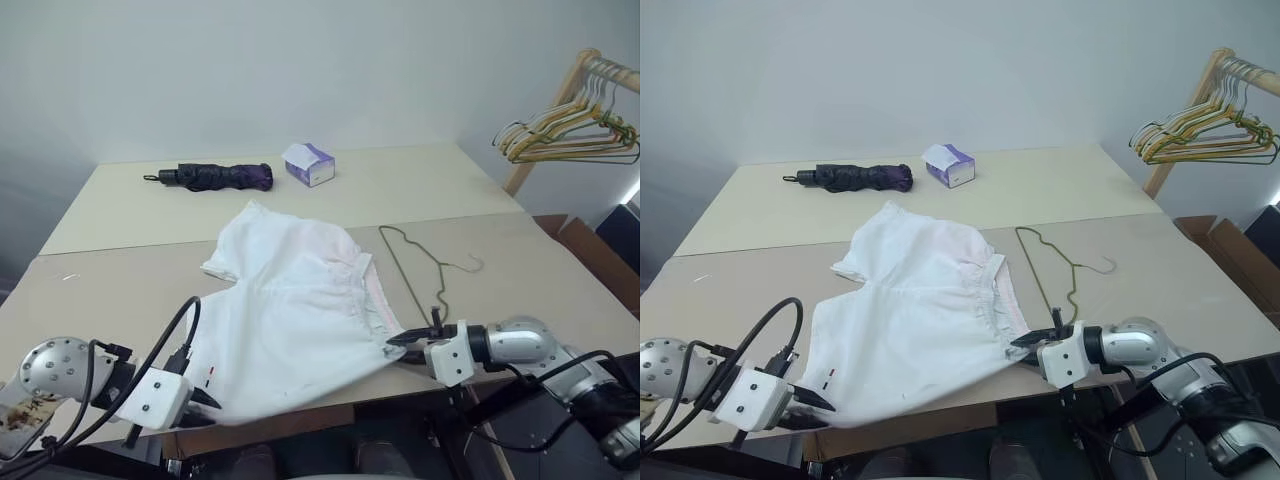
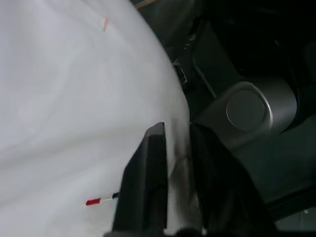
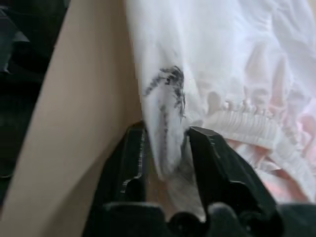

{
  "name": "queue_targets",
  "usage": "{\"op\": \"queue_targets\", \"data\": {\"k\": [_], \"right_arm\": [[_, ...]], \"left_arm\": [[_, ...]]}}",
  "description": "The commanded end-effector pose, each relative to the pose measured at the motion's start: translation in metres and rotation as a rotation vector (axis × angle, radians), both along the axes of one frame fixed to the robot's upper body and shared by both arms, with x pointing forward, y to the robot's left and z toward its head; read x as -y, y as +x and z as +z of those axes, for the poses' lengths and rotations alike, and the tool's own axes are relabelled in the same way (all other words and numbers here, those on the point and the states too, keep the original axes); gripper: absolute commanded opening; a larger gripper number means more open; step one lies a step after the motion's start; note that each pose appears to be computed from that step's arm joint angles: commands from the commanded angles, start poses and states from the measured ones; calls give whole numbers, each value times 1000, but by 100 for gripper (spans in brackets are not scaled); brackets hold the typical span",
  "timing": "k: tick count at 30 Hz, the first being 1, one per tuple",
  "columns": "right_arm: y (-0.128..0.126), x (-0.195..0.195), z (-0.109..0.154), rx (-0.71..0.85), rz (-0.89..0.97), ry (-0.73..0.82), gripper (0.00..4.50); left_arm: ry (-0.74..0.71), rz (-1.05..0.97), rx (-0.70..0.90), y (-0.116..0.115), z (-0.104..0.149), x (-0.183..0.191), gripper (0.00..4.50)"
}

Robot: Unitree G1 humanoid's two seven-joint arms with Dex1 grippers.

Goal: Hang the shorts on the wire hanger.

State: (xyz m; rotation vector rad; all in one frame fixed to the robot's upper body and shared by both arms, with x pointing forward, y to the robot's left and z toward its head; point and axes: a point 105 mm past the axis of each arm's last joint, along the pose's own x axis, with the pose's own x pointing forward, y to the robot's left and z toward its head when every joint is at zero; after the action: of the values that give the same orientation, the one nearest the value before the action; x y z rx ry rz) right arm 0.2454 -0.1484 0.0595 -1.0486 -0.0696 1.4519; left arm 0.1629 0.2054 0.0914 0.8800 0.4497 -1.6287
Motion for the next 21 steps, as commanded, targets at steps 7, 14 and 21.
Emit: {"op": "queue_targets", "data": {"k": [7,14,21], "right_arm": [[9,35,38,-108,-260,73,450],[47,78,60,-173,-682,229,450],[83,106,24,-273,-1149,132,450]], "left_arm": [[-128,146,4,17,57,-23,438],[-427,331,105,64,102,-4,447],[-612,410,159,93,113,31,447]]}}
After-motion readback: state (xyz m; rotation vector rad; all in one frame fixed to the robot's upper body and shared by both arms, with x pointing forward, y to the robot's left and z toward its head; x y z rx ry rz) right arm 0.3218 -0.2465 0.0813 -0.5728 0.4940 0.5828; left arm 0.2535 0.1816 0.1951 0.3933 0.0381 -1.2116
